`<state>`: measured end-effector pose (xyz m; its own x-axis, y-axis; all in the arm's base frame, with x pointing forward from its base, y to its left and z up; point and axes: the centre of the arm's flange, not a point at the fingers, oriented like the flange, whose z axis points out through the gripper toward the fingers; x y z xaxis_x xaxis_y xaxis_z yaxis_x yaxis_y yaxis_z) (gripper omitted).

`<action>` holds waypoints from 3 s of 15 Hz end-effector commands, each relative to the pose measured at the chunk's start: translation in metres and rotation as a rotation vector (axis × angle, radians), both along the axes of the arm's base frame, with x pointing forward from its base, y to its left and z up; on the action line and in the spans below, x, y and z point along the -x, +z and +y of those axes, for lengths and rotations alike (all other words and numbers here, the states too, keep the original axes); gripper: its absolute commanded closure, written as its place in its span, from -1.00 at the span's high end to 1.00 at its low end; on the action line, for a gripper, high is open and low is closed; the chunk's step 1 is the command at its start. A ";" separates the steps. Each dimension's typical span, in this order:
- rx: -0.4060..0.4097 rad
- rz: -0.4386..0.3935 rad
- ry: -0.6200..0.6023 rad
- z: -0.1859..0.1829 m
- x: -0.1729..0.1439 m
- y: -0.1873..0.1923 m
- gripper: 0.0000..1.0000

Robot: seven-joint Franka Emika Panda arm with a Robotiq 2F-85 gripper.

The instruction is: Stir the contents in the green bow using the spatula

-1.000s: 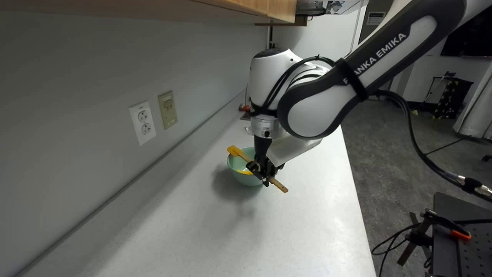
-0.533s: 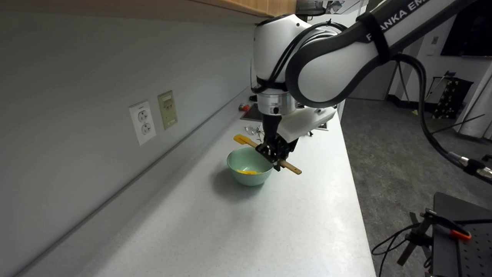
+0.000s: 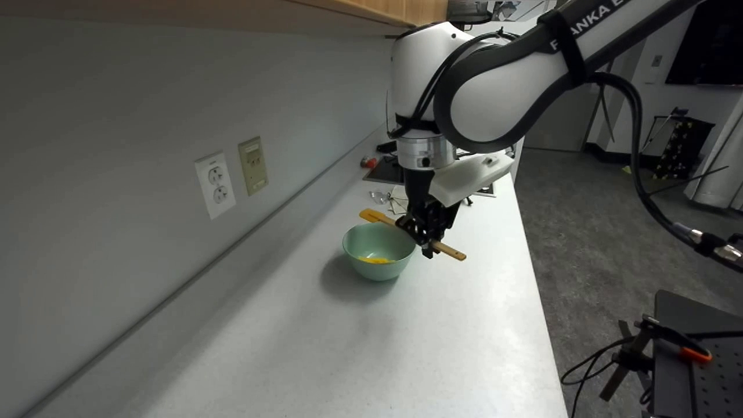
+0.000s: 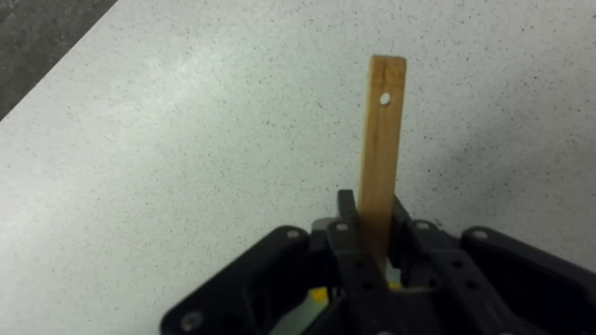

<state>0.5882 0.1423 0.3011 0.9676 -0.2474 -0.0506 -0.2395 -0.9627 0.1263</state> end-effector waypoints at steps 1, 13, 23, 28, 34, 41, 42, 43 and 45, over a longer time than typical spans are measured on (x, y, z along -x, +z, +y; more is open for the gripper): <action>-0.058 0.040 0.000 -0.014 -0.002 -0.011 -0.91; -0.448 0.149 -0.159 -0.036 -0.028 -0.009 -0.91; -0.727 0.194 -0.395 -0.087 -0.060 -0.032 -0.91; -0.762 0.236 -0.427 -0.085 -0.063 -0.046 -0.91; -0.819 0.317 -0.434 -0.079 -0.052 -0.026 -0.91; -0.882 0.388 -0.468 -0.084 -0.046 -0.021 -0.91; -0.897 0.404 -0.475 -0.086 -0.046 -0.026 -0.91; -0.910 0.418 -0.487 -0.088 -0.048 -0.031 -0.91; -0.909 0.422 -0.513 -0.093 -0.051 -0.043 -0.91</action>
